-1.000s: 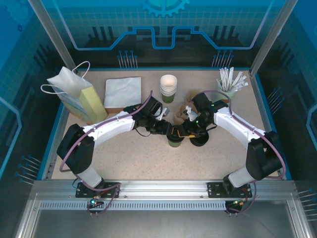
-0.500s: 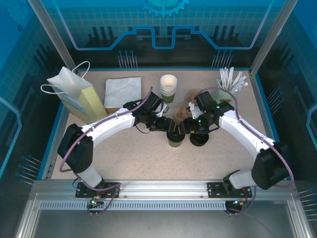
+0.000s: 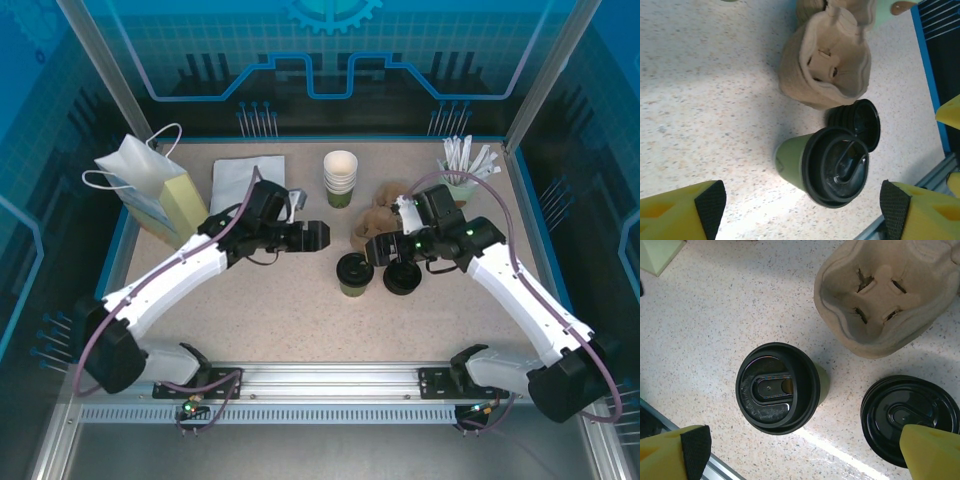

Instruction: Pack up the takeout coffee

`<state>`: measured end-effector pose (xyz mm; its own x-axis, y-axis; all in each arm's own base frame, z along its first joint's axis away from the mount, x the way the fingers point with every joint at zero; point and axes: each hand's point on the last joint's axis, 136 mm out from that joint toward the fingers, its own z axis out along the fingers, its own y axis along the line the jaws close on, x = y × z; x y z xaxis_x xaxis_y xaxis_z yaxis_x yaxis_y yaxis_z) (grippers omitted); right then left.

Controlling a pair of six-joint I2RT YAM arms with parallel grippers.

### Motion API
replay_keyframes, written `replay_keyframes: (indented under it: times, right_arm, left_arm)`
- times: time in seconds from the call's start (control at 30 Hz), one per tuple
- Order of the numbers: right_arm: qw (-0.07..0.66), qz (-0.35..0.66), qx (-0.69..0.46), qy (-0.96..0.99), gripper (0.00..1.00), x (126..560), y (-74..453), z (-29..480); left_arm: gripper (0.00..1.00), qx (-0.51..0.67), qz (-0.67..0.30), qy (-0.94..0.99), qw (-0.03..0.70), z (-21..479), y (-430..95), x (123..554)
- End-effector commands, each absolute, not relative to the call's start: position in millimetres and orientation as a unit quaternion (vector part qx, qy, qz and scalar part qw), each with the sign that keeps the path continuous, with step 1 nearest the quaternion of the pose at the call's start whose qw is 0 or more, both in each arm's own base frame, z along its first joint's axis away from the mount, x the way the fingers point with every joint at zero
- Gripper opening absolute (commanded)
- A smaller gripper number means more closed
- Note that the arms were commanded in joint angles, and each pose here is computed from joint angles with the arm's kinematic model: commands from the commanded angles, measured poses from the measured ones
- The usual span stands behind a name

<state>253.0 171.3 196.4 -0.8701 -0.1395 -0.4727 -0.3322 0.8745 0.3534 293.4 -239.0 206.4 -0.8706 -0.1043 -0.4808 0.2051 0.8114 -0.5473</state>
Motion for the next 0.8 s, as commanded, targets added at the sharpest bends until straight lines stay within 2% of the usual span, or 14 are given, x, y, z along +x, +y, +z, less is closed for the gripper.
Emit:
replay_keyframes:
  times: [0.0,0.2,0.4,0.77]
  right_arm:
    - [0.195,0.204,-0.166,0.945,1.00,243.8,185.4,188.0]
    - [0.145,0.122,-0.234,0.954,1.00,236.3,206.1,167.7]
    - [0.114,0.081,-0.276,0.951,1.00,236.6,225.0,153.0]
    - [0.077,0.038,-0.294,0.952,1.00,239.1,227.3,132.5]
  left_arm:
    - [0.92,-0.020,-0.296,0.908,0.296,211.0,-218.4,299.5]
    - [0.99,-0.048,-0.280,0.906,0.315,210.3,-193.9,294.5]
    - [0.99,-0.063,-0.270,0.905,0.322,207.5,-180.1,290.4]
    - [0.99,-0.068,-0.264,0.908,0.319,201.3,-174.4,287.9]
